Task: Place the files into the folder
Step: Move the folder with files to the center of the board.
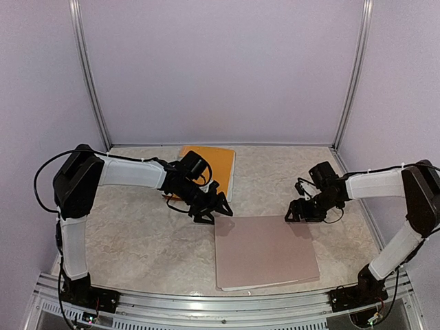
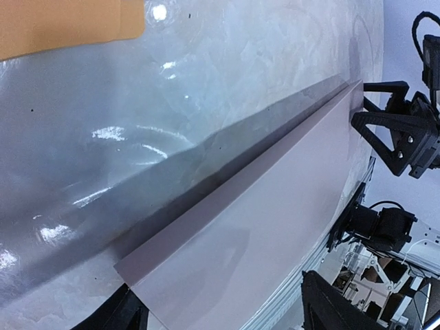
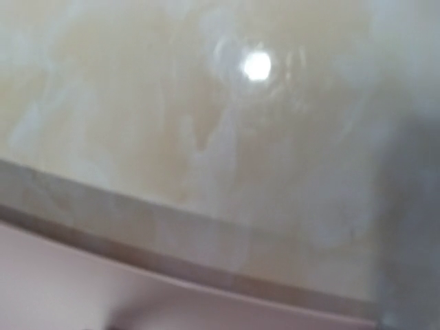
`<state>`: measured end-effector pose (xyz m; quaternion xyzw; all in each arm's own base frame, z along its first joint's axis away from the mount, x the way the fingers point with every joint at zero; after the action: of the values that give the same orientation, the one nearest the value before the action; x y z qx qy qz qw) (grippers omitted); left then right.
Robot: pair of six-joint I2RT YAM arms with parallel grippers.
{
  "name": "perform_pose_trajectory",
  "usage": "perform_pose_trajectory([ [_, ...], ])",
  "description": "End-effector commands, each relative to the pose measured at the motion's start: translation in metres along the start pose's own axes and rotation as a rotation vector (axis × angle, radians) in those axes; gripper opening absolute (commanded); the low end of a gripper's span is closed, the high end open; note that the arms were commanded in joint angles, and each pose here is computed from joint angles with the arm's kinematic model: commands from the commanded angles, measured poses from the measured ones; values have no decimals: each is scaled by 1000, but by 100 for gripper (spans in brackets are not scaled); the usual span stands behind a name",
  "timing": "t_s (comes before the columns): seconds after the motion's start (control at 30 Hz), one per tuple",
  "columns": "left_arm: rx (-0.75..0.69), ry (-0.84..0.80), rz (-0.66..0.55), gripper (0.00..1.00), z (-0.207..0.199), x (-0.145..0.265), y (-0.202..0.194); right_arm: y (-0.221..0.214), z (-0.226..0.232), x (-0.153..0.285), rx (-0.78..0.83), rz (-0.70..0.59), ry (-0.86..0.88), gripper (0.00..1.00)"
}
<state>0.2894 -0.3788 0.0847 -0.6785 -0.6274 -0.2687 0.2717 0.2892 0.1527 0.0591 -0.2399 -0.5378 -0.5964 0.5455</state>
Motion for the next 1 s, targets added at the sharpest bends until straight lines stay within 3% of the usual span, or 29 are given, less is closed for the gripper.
perform_pose_trajectory([
  [0.0,-13,-45,30,72,-9,-6,3,19,12,-9,16,-42,76,76],
  [0.5,4,-51,-123,72,5,48,94,103,16,-22,67,-142,69,76],
  [0.97,-15,-9,-225,73,11,52,181,174,-15,-33,47,-231,54,77],
])
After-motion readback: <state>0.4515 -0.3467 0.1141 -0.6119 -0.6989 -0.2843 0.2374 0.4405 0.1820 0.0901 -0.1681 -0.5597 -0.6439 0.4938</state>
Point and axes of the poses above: each gripper's point midway between its finger pads, its own x axis back along the fingers, its own z axis along the line the jaws close on, y = z × x, the point moved 3 cm from there along x, back along the fingers, and after that the axes turned 6 degrees about x, right-handed, at the moved point
